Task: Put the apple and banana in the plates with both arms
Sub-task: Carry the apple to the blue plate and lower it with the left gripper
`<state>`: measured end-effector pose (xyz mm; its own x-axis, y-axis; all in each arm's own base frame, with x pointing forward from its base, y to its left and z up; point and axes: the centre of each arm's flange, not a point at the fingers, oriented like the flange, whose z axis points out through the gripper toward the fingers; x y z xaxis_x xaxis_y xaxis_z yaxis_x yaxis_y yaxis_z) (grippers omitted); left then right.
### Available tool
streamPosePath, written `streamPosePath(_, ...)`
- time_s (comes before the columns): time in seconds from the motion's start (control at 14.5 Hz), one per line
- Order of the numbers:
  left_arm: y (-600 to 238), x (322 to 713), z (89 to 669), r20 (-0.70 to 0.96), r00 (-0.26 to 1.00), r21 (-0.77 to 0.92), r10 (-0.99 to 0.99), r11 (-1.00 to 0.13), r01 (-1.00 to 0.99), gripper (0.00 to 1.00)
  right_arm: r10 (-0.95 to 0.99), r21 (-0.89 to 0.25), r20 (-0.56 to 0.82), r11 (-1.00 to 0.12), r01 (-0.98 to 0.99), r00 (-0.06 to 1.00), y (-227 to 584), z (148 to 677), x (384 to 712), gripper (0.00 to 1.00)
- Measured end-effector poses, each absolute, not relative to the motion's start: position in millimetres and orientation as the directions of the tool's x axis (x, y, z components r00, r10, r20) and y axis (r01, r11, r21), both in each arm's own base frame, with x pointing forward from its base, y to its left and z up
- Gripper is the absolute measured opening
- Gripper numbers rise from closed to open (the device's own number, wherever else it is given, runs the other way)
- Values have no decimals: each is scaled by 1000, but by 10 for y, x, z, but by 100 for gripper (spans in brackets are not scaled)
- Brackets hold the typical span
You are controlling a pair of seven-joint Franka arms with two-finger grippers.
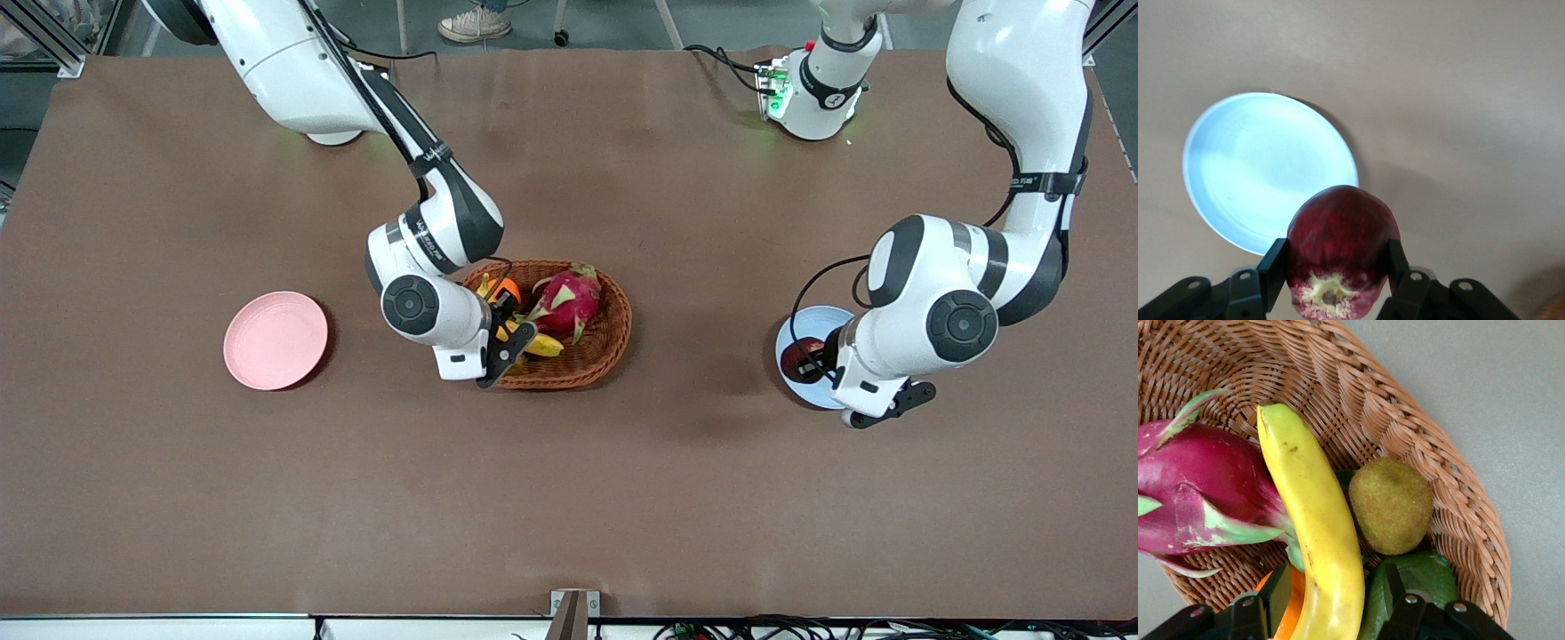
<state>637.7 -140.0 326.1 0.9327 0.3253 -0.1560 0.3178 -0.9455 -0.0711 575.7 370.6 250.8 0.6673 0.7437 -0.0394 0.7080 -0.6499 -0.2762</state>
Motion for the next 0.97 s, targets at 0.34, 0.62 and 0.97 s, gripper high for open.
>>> streamPosePath(0.34, -467, 6374, 2965, -165, 952, -70, 258, -966, 249, 64, 763, -284, -44, -629, 724, 645, 3717, 2463, 5737, 64)
streamPosePath(0.62, -249, 6208, 2646, -177, 952, -58, 250, -968, 243, 64, 775, -294, -57, -616, 731, 630, 3768, 2452, 5679, 64)
streamPosePath(0.97, -517, 6073, 2552, -181, 958, -38, 222, -975, 219, 64, 780, -300, -71, -611, 733, 621, 3809, 2381, 5633, 63)
